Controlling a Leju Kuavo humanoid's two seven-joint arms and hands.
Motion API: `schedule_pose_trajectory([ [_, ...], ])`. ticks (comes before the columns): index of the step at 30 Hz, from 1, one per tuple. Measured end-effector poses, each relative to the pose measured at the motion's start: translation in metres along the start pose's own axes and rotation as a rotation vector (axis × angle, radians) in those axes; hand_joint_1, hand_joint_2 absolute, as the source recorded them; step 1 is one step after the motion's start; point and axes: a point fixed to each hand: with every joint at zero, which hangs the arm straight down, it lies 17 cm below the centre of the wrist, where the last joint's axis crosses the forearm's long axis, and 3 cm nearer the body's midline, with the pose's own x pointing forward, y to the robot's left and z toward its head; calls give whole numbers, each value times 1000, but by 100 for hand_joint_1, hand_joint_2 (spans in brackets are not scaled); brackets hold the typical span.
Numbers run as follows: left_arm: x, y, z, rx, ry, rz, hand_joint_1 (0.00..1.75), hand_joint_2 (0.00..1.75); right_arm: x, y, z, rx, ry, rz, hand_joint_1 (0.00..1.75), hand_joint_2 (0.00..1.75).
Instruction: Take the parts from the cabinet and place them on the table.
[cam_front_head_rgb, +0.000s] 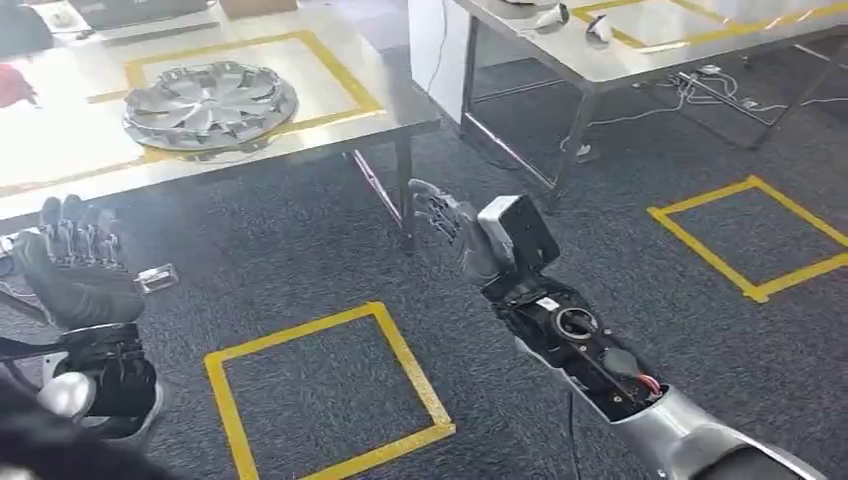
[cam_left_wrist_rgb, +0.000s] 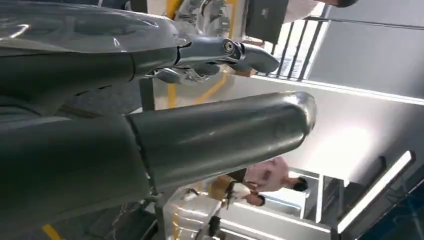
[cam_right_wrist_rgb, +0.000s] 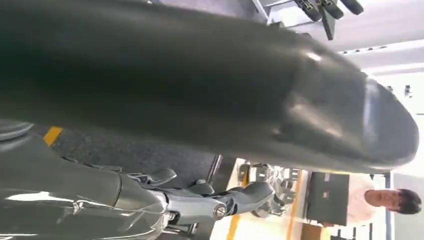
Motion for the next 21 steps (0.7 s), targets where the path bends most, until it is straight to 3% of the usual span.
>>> schedule_pose_trajectory([
  [21, 1, -1, -1, -2, -2, 5, 0, 0, 3, -1, -2, -3, -6, -9, 0, 0],
])
